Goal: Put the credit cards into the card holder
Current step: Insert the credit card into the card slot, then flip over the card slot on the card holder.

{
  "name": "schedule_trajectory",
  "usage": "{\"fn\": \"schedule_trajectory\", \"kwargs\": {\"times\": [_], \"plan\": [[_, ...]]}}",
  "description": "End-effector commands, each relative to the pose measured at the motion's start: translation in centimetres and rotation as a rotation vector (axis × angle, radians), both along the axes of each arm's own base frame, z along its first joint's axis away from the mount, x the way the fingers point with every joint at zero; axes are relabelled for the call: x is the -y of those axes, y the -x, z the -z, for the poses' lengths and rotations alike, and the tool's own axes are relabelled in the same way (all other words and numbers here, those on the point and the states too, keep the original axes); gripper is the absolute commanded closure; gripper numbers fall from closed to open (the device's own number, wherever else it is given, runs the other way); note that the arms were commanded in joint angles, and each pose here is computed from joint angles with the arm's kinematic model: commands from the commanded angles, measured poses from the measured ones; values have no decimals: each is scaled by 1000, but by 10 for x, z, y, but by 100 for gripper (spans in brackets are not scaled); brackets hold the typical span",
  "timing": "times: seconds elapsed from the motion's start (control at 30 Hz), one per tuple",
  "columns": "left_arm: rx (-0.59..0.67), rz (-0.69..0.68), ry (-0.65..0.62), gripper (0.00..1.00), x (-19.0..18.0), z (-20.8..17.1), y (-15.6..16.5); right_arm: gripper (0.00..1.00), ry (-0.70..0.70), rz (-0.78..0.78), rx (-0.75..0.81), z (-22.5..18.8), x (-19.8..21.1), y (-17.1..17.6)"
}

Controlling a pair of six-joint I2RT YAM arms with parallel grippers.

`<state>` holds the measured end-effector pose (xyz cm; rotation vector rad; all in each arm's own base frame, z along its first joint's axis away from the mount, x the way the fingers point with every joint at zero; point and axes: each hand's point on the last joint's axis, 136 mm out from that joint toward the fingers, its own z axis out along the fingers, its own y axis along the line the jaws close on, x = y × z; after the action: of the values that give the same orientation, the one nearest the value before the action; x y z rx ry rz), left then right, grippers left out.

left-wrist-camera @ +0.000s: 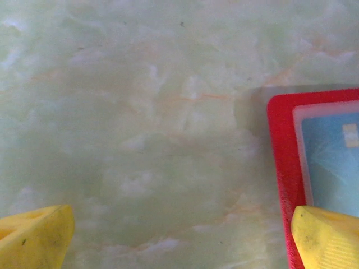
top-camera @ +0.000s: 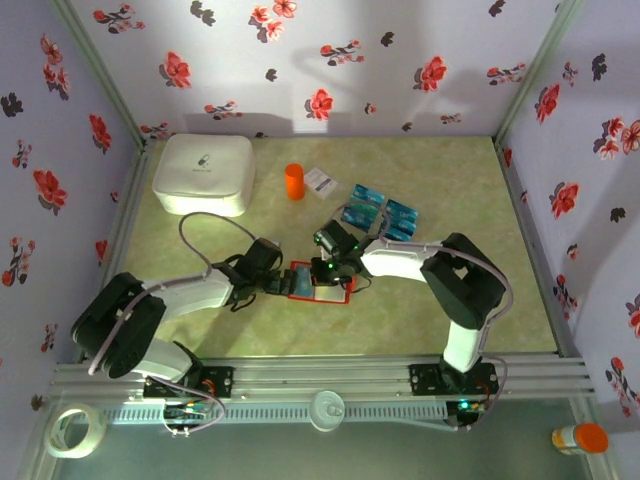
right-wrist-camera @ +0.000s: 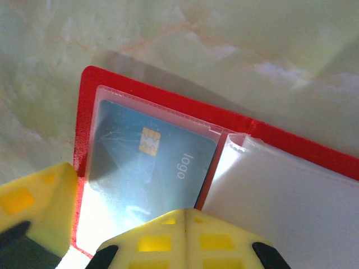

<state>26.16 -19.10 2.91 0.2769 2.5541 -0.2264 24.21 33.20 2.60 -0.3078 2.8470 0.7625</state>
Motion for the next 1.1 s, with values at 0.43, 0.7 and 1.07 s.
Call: {"fn": "schedule_trajectory", "kwargs": {"times": [0.43,0.7,1.07], "plan": [[85,-82,143,0,-7,-71,-14,82,-27,103,140,-62,41,-21],[108,-4,210,0,25,-99,-13,83,-31,188,123,-50,77,-22],[69,129,184,0,85,-86,3,92,-47,175,88,-39,76,-21]]}}
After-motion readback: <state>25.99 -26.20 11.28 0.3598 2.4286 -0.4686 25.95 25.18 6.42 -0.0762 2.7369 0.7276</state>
